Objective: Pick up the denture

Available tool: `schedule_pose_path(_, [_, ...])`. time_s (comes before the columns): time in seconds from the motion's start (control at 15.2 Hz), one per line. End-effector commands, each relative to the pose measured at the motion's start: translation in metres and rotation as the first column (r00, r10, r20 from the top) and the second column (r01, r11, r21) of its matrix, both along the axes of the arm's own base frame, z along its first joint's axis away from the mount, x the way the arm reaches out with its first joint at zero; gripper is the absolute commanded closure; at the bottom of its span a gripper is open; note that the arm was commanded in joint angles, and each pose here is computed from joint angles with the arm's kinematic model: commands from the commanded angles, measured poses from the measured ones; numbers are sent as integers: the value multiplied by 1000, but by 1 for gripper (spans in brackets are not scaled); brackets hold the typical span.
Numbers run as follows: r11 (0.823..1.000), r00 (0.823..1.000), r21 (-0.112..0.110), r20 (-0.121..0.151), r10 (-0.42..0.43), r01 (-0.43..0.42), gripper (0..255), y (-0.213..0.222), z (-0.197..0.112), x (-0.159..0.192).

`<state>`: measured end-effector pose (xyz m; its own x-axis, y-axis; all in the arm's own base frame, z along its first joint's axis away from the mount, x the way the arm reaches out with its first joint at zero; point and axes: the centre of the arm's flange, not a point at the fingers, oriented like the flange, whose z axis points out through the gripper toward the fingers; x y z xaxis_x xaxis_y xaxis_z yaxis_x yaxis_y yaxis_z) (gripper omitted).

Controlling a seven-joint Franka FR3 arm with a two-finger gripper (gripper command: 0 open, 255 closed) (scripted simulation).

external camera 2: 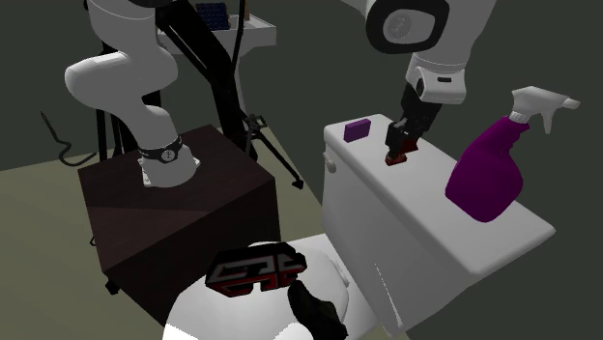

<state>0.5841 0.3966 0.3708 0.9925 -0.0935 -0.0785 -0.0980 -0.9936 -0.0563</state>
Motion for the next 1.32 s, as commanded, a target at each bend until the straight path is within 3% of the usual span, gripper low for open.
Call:
schedule_pose_path(0.0, [1000, 1000, -1, -1, 0, 0, 255, 0, -1, 0])
schedule_pose_path(1.25, [1000, 1000, -1, -1, 0, 0, 255, 0, 79, 0])
